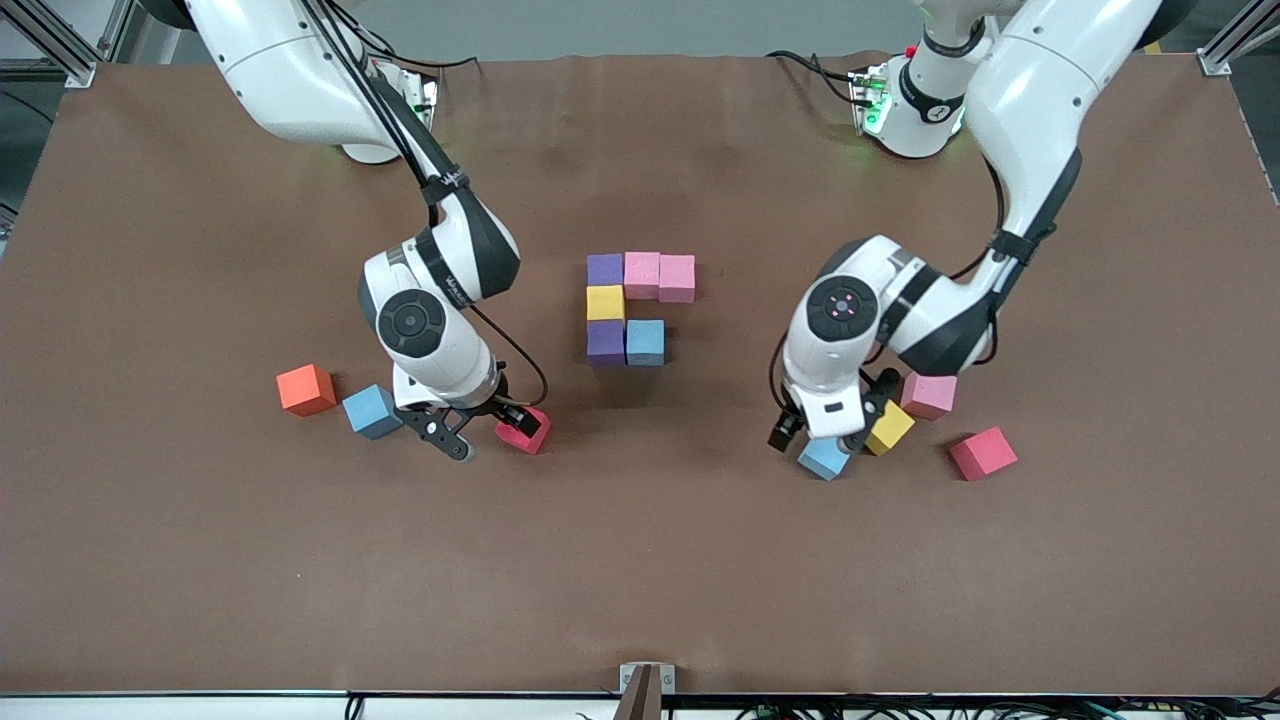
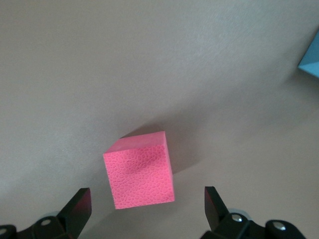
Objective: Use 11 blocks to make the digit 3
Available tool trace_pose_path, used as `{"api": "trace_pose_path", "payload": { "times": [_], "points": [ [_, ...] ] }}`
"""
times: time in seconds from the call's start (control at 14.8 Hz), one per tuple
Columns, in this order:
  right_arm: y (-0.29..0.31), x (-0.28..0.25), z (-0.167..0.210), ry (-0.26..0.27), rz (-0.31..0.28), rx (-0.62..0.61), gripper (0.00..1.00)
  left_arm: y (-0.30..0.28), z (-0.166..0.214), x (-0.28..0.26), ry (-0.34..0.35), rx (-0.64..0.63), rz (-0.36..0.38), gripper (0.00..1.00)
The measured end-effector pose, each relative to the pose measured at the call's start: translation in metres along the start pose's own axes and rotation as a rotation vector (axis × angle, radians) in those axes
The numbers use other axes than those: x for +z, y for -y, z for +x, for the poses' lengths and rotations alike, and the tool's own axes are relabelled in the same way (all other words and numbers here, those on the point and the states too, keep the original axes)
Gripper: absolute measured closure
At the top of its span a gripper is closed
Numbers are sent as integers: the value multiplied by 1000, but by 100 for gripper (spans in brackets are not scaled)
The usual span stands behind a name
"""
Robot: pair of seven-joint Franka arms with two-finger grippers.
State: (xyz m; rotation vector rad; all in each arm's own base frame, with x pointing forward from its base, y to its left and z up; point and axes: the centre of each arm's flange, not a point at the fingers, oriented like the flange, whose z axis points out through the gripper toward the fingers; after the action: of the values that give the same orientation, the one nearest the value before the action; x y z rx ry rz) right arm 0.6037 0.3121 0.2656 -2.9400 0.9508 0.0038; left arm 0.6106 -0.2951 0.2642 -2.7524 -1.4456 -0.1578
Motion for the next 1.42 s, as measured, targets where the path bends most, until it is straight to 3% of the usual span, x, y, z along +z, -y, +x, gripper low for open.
{"api": "trace_pose_path", "payload": {
  "times": [0.27, 1.42],
  "points": [
    [5, 16, -8, -8, 4, 7, 0, -9, 40, 17, 13, -1, -40, 0],
    [7, 41, -15, -25, -14, -13, 5, 0, 56, 50, 36, 92, 4, 0]
  ]
}}
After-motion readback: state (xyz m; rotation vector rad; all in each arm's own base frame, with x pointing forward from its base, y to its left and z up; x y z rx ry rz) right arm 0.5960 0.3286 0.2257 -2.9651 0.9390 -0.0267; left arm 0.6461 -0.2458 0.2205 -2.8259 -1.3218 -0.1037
